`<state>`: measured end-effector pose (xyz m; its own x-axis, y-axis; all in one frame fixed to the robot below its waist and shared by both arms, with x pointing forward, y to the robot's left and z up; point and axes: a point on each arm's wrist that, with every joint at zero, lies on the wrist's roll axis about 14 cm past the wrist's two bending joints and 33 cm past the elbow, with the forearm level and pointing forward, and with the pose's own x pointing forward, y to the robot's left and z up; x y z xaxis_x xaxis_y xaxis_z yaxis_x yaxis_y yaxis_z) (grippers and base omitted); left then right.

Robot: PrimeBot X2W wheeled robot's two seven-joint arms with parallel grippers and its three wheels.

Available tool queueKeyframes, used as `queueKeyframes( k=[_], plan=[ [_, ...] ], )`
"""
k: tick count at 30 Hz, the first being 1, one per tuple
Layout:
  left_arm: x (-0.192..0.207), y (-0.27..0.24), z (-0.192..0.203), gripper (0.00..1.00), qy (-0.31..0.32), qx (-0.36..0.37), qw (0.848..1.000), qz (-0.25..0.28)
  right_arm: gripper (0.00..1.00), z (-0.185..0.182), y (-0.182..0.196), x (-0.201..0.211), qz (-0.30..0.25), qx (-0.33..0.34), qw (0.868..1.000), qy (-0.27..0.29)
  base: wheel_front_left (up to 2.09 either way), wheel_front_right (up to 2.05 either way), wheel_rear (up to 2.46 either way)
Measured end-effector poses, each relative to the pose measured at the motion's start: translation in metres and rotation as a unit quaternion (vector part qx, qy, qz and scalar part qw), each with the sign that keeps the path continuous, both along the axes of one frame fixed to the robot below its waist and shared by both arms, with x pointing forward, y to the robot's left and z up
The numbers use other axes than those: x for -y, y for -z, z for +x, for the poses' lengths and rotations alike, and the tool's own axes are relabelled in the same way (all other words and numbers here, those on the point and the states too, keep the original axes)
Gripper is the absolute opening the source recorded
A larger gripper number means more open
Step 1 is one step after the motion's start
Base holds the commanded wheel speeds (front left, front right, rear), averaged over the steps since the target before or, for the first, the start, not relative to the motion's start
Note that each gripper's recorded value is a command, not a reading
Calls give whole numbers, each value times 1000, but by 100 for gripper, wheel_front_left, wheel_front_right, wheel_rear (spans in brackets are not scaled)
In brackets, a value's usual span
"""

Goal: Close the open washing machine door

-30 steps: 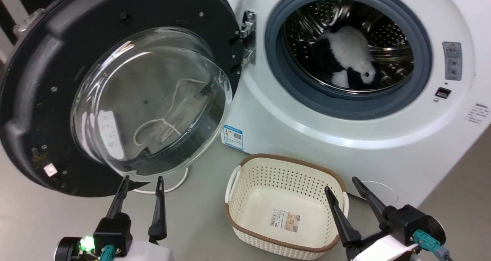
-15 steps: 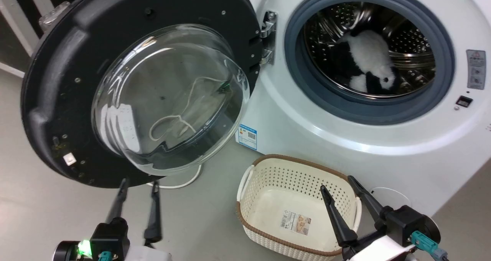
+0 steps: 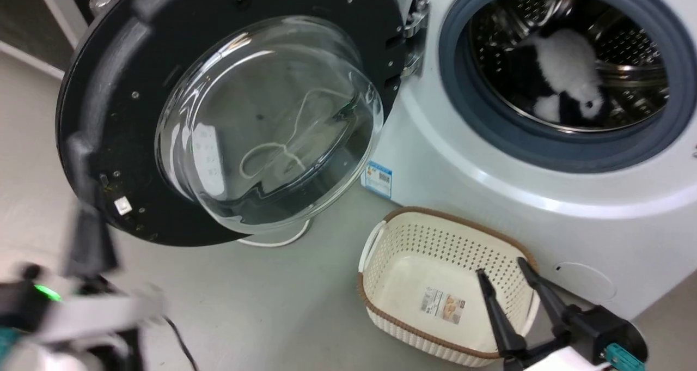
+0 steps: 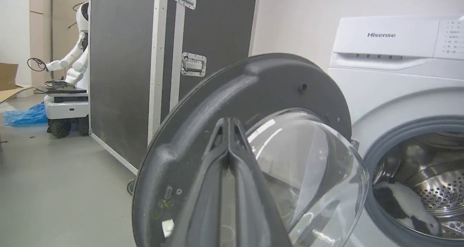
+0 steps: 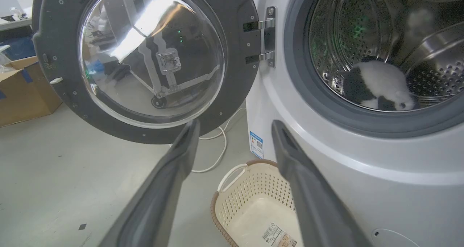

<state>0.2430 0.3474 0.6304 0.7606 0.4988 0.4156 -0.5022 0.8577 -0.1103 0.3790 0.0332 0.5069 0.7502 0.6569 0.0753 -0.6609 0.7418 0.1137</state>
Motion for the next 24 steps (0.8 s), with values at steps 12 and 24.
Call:
queueKeyframes(
  k=[12, 24],
  plan=[
    [-141, -47, 16, 0, -68, 70, 984, -151, 100, 13, 29, 13, -5, -27, 1000, 4, 0, 0, 0],
    [-185, 22, 64, 0, -9, 69, 860, -505, 100, 21, 47, 29, -5, -45, 999, 19, 0, 0, 0]
  ],
)
